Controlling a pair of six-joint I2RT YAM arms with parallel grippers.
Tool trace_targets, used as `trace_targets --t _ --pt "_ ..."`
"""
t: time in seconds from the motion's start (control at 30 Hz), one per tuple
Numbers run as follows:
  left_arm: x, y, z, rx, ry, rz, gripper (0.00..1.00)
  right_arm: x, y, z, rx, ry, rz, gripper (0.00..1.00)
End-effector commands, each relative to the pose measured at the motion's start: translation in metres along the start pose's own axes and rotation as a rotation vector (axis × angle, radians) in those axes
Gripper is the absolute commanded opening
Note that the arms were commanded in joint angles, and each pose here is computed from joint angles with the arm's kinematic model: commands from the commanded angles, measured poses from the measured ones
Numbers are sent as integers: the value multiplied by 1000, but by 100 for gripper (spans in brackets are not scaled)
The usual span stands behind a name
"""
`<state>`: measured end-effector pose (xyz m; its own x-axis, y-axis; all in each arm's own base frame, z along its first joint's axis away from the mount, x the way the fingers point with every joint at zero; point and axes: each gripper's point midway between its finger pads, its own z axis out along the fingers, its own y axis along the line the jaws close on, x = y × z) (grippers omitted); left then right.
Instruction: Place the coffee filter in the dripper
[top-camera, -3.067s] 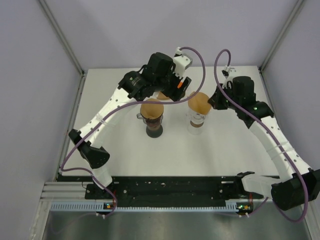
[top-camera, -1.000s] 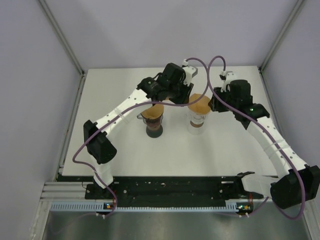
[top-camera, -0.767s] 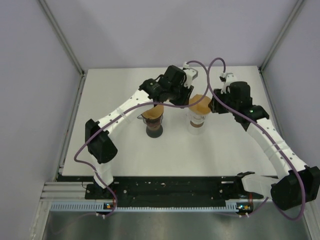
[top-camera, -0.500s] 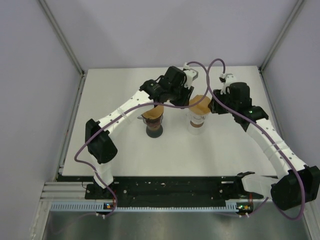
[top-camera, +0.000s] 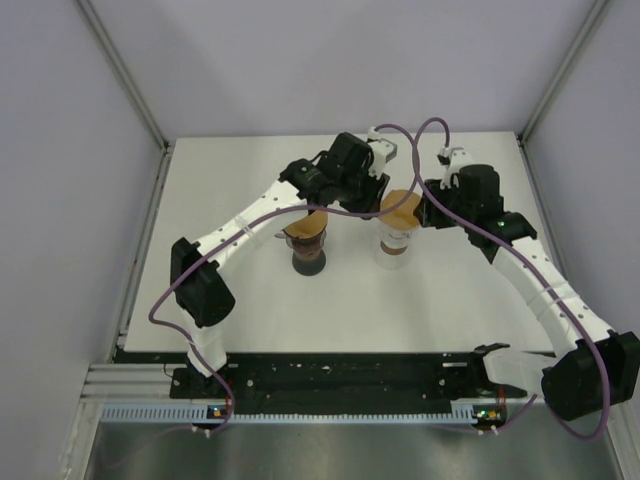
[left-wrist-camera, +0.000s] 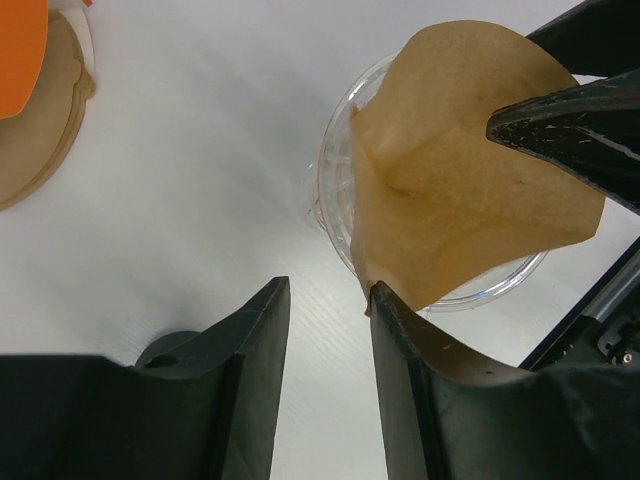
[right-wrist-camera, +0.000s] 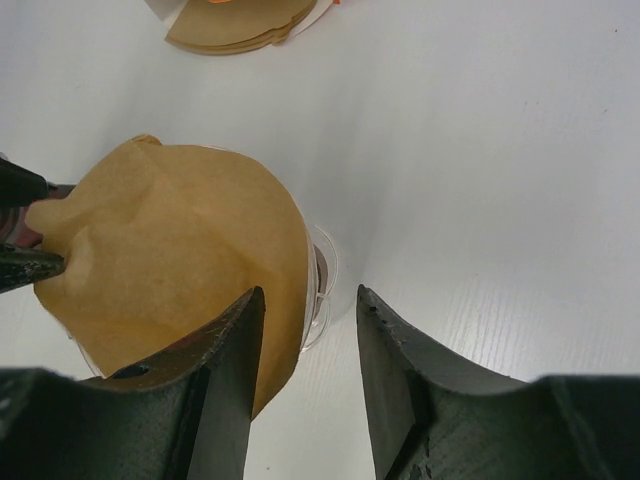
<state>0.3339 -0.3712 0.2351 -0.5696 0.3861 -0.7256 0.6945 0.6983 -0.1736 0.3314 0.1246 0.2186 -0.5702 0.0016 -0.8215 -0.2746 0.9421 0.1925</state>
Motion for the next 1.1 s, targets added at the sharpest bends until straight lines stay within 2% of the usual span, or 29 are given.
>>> trace_targets --t 0.0,0.33,0.37,0.43,0.47,0.6,0.8,1.07 --pt "-31 -18 -25 60 -86 18 45 -45 10 -23 -33 -121 -38 43" --pt "-36 -17 -35 54 -103 23 54 -78 13 -45 -22 -173 -93 46" --pt "-38 -16 -38 48 -111 18 54 -84 16 -49 -32 -183 -90 41" --pt "-44 -10 -45 30 -131 -3 54 -90 27 -55 -79 -196 -78 24" --pt "-45 -8 -47 25 -137 -15 53 -92 33 -56 -106 -196 -76 21" --pt "-49 -1 -57 31 -151 -108 53 -77 42 -42 -130 -95 -34 0" --pt "-45 2 -56 80 -133 -236 52 -37 46 -8 -43 104 -47 0" --pt "-28 -4 -32 134 -71 -290 56 -19 42 8 55 181 -44 0"
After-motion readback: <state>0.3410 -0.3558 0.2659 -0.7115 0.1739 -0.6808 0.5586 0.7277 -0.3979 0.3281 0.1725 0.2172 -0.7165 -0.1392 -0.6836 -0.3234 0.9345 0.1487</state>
